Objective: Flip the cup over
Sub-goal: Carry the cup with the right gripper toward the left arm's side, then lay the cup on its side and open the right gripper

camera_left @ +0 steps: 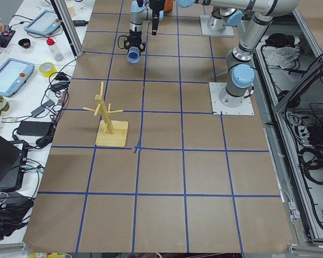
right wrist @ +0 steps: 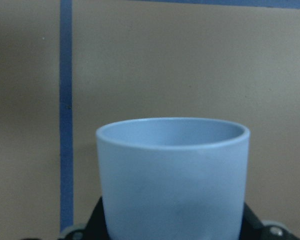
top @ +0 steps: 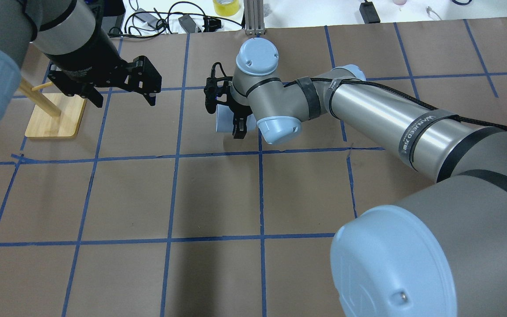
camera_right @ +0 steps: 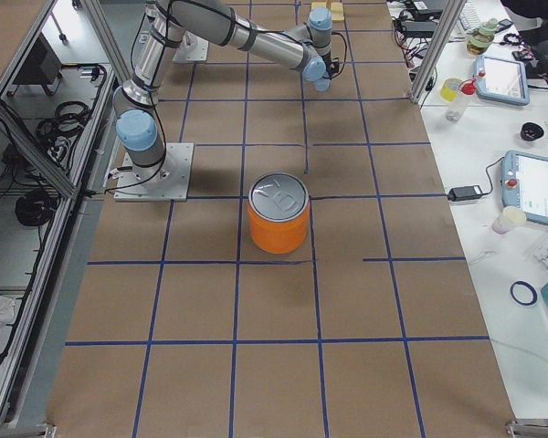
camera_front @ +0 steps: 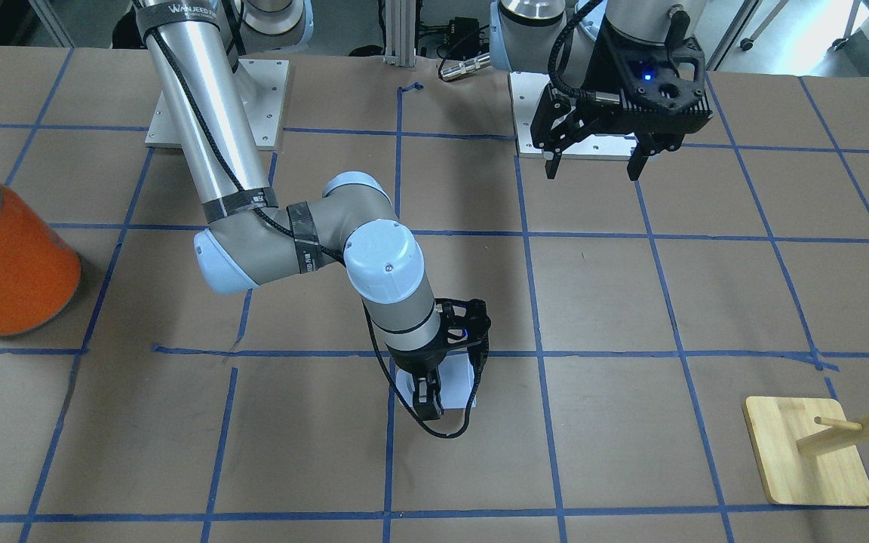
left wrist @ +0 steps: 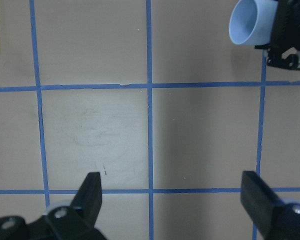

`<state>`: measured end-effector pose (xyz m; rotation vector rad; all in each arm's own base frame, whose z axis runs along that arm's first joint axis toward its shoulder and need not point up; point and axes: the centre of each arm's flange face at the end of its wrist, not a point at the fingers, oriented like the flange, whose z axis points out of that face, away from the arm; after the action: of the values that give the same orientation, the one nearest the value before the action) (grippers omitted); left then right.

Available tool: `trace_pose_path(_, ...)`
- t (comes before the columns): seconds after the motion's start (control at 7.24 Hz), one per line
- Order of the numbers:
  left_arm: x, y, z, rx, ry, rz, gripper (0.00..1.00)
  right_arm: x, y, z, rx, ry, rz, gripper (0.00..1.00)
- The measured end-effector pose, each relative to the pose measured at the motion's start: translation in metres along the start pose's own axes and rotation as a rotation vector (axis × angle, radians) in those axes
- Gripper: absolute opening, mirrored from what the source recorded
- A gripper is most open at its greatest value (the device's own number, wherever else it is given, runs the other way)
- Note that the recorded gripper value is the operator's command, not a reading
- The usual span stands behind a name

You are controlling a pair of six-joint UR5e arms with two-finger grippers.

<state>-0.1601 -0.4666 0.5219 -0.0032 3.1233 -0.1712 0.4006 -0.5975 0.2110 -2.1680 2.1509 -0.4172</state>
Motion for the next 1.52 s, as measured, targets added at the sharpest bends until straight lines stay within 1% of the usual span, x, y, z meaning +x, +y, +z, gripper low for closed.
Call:
trace_pose_path(0.14, 0.000, 0.000, 0.000, -0.001, 0.001, 0.000, 1.00, -0.004, -0.005, 0.002, -0.005, -0.007, -0.010, 0.48)
trace_pose_path(0.55, 0.000, 0.000, 0.001, -0.002, 0.003, 0.000, 1.00, -0.010, -0.008, 0.013, -0.012, -0.026, -0.018, 0.58)
trace_pose_path(0.69, 0.001, 0.000, 0.001, -0.002, 0.003, 0.001, 1.00, -0.011, -0.009, 0.018, -0.012, -0.033, -0.019, 0.75)
trace_pose_path(0.83, 0.001, 0.000, 0.001, -0.002, 0.003, 0.001, 1.00, -0.012, -0.010, 0.020, -0.010, -0.037, -0.020, 1.00)
trace_pose_path(1.24, 0.000, 0.001, 0.002, -0.003, 0.002, 0.000, 1.00, -0.013, -0.013, 0.015, -0.002, -0.033, -0.020, 1.00)
trace_pose_path(1.38, 0.000, 0.001, 0.002, -0.003, 0.002, 0.000, 1.00, -0.012, -0.014, 0.007, 0.000, -0.021, -0.016, 1.00)
trace_pose_path(1.52, 0.000, 0.001, 0.002, -0.004, 0.002, 0.000, 1.00, -0.012, -0.016, -0.005, 0.000, -0.007, 0.004, 1.00)
